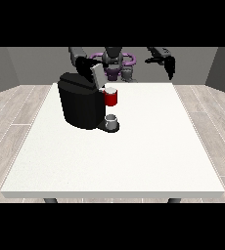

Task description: Insert the coffee pod into the coffee machine and close the lid

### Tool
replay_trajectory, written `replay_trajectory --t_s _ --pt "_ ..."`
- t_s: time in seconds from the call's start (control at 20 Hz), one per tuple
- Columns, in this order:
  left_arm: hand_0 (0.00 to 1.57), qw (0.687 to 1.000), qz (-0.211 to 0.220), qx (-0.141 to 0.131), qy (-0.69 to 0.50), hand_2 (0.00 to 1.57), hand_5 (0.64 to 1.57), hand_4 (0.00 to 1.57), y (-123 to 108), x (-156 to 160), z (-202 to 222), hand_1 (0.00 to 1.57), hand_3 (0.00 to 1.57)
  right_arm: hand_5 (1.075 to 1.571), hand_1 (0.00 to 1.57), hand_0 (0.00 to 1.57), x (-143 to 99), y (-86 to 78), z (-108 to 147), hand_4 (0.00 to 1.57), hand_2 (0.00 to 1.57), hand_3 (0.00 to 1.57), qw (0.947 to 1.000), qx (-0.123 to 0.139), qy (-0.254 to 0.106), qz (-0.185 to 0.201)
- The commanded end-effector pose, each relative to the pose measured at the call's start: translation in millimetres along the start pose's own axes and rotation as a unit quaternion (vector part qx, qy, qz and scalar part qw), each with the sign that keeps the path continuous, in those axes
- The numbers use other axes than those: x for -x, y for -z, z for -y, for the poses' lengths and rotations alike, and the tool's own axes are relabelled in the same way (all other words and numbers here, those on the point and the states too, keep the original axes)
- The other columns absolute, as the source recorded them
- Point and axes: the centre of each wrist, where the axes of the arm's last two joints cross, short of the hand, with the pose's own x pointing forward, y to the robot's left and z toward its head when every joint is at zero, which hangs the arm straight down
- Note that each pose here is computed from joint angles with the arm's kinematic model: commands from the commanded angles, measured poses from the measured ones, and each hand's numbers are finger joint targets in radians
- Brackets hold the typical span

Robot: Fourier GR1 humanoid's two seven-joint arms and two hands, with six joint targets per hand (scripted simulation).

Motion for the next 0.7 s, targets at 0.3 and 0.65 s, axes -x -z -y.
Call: replay_trajectory --t_s 0.3,0.65 --pt "0.0 1.0 0.007 0.016 -0.002 0.0 1.571 0.17 2.6 4.9 26.0 0.0 0.0 1.571 0.0 0.0 -31.9 24.4 -29.5 0.17 0.0 0.0 0.998 -0.032 -0.055 0.001" --pt "0.0 0.998 0.054 0.039 0.005 0.0 1.571 0.18 15.7 -13.1 38.2 0.0 0.0 1.571 0.0 0.0 -39.2 23.9 -31.4 0.12 0.0 0.0 0.9972 -0.025 -0.064 0.029"
